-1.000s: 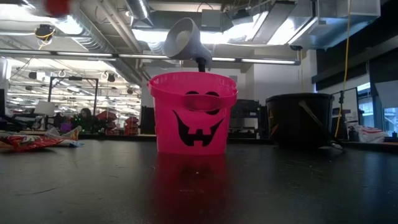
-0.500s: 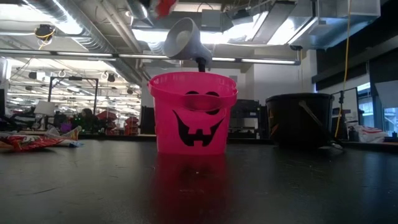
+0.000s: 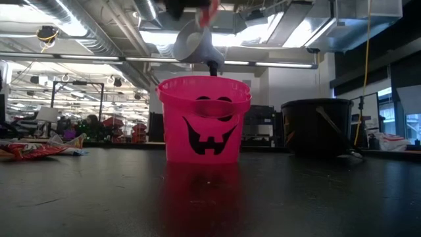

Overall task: Sort candy
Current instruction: Put the orange gummy into the pink bucket

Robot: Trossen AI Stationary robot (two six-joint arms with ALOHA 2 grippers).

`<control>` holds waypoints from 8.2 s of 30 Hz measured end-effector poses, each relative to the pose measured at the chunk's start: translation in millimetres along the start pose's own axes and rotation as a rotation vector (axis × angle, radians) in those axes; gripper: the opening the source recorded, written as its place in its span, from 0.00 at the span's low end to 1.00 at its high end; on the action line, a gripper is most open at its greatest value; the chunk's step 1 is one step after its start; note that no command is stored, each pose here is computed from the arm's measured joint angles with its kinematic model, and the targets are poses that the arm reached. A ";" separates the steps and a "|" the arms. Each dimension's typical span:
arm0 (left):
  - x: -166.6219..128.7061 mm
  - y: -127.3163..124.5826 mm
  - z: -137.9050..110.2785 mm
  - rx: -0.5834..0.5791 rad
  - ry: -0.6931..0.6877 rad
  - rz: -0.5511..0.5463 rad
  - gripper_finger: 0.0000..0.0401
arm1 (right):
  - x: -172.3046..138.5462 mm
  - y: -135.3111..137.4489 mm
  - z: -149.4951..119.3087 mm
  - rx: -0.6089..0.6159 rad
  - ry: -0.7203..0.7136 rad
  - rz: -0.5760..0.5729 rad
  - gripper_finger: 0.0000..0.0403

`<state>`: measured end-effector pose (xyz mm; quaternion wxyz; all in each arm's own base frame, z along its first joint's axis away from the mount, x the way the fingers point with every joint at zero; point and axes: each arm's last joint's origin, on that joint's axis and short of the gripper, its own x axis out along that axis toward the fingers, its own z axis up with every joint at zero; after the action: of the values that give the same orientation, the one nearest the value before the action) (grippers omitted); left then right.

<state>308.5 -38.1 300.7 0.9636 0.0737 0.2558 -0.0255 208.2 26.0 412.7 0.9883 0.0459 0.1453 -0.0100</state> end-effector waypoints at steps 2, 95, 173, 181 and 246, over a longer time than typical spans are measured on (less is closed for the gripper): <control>9.5 7.5 -10.7 -0.061 0.064 0.050 0.00 | 4.7 0.6 -1.6 -0.017 0.017 0.003 0.49; -82.7 -45.4 -195.3 -0.675 1.006 0.360 0.00 | 12.2 0.9 -4.2 -0.070 0.040 -0.016 0.49; -65.6 -53.0 -26.3 -0.166 -0.165 0.154 0.02 | 23.1 2.6 -10.2 -0.068 0.097 0.011 0.49; -60.4 -38.4 -19.7 -0.212 -0.224 0.206 0.02 | 23.1 2.5 -10.2 -0.068 0.097 0.011 0.49; -72.6 -4.0 -140.7 -0.524 0.473 0.642 0.37 | 23.0 2.4 -10.6 -0.068 0.101 0.010 0.49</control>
<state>176.4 -19.4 215.5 0.8243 -0.0926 0.4300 0.3563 227.3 29.3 396.2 0.9807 0.0134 0.1953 0.0020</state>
